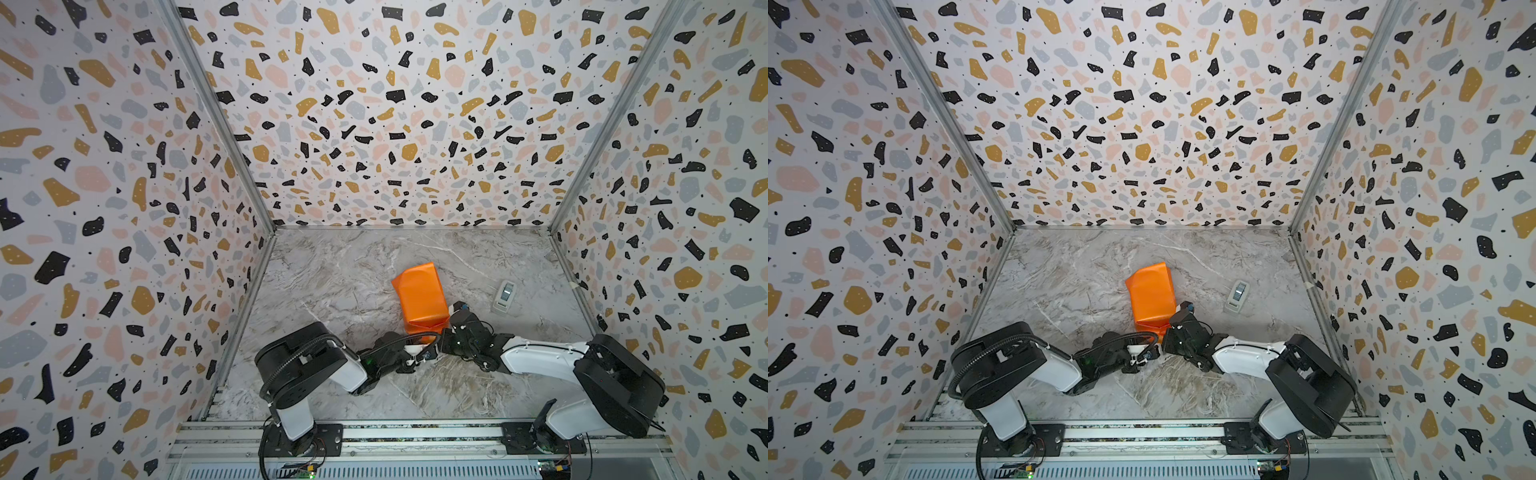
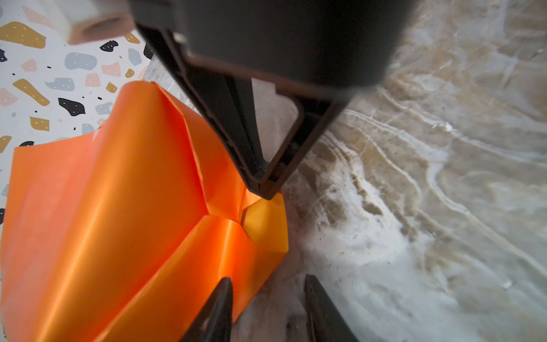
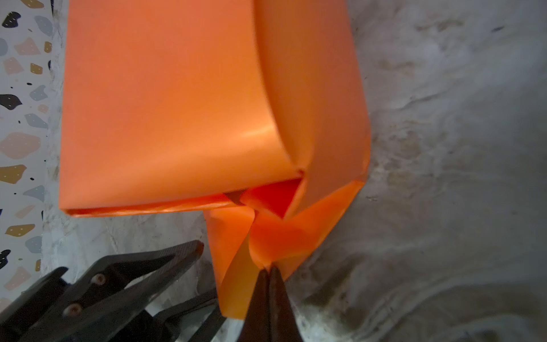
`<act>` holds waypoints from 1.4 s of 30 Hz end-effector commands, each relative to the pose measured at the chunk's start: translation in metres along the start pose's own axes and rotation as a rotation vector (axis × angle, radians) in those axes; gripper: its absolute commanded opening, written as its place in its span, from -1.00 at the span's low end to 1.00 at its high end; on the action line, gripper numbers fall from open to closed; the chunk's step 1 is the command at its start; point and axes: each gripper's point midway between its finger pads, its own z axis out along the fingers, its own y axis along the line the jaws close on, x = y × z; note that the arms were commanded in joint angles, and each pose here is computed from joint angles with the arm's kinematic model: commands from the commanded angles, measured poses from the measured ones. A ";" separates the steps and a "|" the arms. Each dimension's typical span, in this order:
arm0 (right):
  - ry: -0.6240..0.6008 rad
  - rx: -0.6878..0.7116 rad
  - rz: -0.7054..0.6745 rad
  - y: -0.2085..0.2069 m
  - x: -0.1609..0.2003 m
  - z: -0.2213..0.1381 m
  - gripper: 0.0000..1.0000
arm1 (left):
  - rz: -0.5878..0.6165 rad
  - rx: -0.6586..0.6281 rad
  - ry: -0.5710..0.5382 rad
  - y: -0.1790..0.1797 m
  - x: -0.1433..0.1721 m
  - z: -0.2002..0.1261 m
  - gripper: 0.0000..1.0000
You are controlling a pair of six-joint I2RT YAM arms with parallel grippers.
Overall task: Wrap a gift box in wrapping paper
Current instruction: Fifth fold the wrapping paper around the gift box.
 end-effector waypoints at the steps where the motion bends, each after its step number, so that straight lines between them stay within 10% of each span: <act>1: -0.020 -0.045 -0.001 0.013 -0.004 -0.007 -1.00 | 0.014 -0.029 -0.068 0.008 -0.017 0.005 -0.26; 42: -0.029 -0.129 0.110 0.005 -0.007 -0.021 -1.00 | 0.015 -0.039 -0.089 0.011 -0.017 0.006 -0.65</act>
